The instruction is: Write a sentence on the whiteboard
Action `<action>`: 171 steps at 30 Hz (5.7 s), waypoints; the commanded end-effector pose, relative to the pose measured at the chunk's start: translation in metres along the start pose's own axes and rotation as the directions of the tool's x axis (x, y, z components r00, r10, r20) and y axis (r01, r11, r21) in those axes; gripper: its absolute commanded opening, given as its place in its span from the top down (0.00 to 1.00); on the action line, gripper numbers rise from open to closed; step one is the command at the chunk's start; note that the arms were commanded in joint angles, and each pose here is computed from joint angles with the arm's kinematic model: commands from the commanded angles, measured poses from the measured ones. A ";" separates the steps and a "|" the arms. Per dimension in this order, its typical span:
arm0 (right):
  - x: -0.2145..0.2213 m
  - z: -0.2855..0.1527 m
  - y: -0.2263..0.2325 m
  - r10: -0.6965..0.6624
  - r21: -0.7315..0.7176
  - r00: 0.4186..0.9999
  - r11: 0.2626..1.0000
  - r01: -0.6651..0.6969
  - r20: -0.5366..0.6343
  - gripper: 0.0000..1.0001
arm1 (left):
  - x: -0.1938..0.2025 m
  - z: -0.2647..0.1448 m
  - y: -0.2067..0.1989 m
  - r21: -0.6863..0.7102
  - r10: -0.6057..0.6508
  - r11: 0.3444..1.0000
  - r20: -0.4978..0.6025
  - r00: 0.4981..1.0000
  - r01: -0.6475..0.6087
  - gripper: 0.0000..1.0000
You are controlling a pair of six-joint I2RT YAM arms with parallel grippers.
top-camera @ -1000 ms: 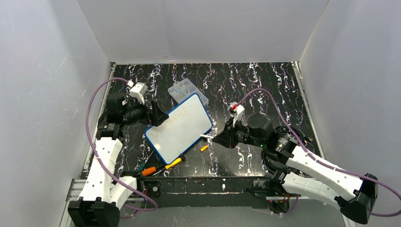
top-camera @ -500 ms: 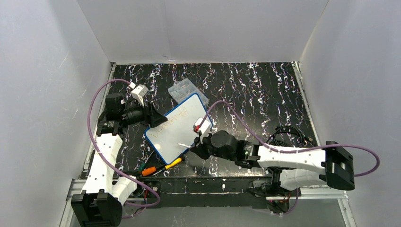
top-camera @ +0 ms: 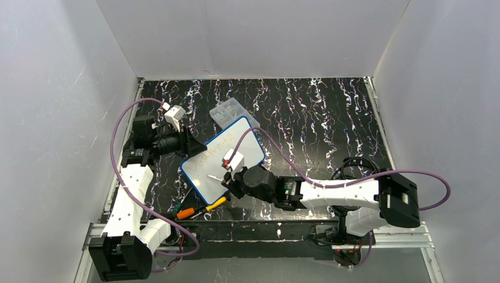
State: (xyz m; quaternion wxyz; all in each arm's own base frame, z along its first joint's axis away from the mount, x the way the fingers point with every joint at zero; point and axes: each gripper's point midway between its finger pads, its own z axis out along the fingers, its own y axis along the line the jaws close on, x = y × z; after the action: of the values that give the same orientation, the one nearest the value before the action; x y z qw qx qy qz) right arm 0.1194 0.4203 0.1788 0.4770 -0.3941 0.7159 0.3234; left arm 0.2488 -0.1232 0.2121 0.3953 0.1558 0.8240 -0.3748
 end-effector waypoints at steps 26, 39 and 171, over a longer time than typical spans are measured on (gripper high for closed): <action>0.019 0.015 0.000 0.007 0.062 0.997 0.998 -0.002 -0.080 0.99 | 0.012 0.006 -0.008 0.056 0.022 0.998 -0.041 0.999 -0.020 0.89; -0.018 0.002 0.007 0.048 0.044 0.997 0.998 -0.050 0.060 0.99 | 0.013 0.006 -0.007 0.057 0.037 0.998 -0.039 0.999 -0.035 1.00; 0.026 -0.012 -0.012 0.070 0.190 0.997 0.980 -0.062 -0.035 0.99 | 0.011 0.003 -0.009 0.053 0.080 0.996 -0.027 0.996 -0.078 1.00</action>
State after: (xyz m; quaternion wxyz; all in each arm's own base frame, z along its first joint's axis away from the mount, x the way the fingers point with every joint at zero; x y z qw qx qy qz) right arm 0.1215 0.4037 0.1411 0.4767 -0.3424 0.7702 0.2496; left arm 0.2490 -0.1270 0.2040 0.3981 0.1933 0.8188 -0.3657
